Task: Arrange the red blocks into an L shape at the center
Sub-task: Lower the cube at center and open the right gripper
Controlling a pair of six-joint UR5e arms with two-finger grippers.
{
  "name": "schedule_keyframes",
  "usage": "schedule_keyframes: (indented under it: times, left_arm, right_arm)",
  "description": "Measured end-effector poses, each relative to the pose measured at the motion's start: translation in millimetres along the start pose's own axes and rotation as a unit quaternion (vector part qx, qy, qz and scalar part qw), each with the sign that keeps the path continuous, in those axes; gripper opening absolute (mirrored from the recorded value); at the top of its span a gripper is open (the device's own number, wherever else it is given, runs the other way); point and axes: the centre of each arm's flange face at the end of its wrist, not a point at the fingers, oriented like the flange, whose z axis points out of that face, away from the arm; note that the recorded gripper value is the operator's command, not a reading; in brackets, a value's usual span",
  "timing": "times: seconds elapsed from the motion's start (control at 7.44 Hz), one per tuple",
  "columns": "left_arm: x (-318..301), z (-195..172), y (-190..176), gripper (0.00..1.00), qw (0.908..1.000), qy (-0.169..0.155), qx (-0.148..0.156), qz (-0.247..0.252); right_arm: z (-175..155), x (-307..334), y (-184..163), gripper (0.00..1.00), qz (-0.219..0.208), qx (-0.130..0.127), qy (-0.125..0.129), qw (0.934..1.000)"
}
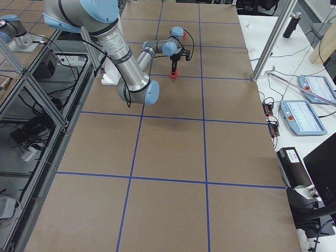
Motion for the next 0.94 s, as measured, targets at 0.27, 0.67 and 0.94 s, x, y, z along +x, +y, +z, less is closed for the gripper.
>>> schedule_keyframes:
  times: [0.27, 0.67, 0.94]
  left_arm:
    - [-0.1, 0.1, 0.1, 1.0, 1.0, 0.0, 0.0, 0.0]
    - [0.0, 0.0, 0.0, 1.0, 1.0, 0.0, 0.0, 0.0]
    - [1.1, -1.3, -2.3, 1.0, 1.0, 0.0, 0.002, -0.002]
  right_arm:
    - [-0.1, -0.9, 0.7, 0.93, -0.001, 0.0, -0.001, 1.0]
    - [-2.2, -3.2, 2.4, 0.99, -0.002, 0.001, -0.005, 1.0]
    - [-19.2, -2.1, -1.3, 0.99, -0.005, 0.005, -0.018, 0.9998]
